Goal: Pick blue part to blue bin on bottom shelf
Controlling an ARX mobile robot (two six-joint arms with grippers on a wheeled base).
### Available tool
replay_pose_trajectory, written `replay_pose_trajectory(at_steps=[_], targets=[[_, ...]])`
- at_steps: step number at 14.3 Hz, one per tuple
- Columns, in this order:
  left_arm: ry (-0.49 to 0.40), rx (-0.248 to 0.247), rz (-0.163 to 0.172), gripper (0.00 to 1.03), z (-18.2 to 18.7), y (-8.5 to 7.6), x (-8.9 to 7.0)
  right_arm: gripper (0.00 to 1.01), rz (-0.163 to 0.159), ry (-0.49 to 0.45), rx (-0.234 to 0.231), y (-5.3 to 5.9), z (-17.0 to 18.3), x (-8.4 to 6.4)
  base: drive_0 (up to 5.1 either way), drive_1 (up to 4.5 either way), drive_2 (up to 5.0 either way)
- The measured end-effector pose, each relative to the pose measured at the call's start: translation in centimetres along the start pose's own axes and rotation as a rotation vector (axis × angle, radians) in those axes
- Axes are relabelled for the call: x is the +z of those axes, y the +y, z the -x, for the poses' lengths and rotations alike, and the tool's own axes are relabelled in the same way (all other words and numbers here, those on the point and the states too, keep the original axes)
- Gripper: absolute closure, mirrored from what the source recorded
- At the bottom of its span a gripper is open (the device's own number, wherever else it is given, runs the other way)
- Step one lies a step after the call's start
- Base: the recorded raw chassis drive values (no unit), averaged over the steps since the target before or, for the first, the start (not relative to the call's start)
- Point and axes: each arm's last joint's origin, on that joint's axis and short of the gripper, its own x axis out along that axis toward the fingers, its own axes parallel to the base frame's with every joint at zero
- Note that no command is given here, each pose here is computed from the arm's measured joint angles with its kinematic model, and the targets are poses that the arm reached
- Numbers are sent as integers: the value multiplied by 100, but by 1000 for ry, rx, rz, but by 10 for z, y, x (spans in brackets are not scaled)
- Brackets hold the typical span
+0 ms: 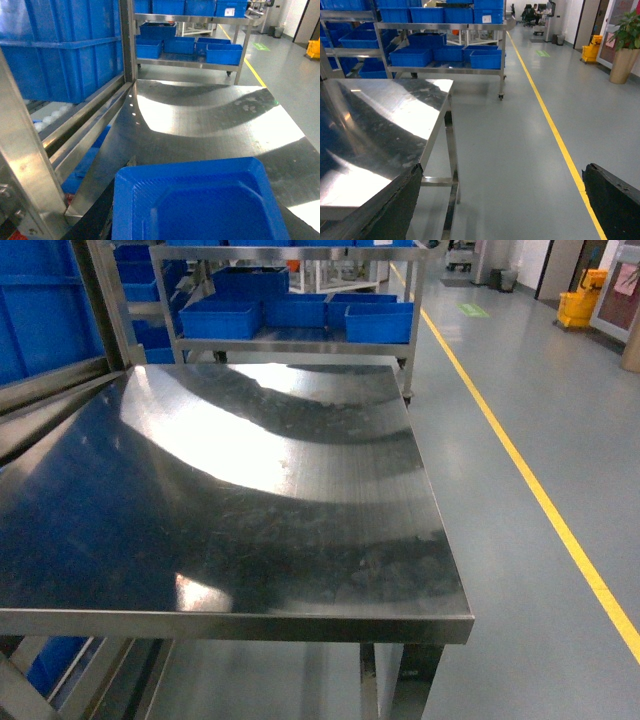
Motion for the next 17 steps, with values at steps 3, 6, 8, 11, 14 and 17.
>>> replay_pose_trajectory(at_steps=[3,6,8,11,14,17], targets=[[2,-2,0,59,0,0,0,3,0,0,0,0,0,0,0,0,0],[2,-2,0,59,0,0,0,3,0,0,0,0,0,0,0,0,0],[2,-2,0,59,0,0,0,3,0,0,0,0,0,0,0,0,0],[2,-2,0,59,0,0,0,3,0,0,0,0,0,0,0,0,0],[2,-2,-1,59,0,0,0,3,0,0,0,0,0,0,0,0,0],[2,-2,0,59,0,0,0,3,0,0,0,0,0,0,0,0,0]])
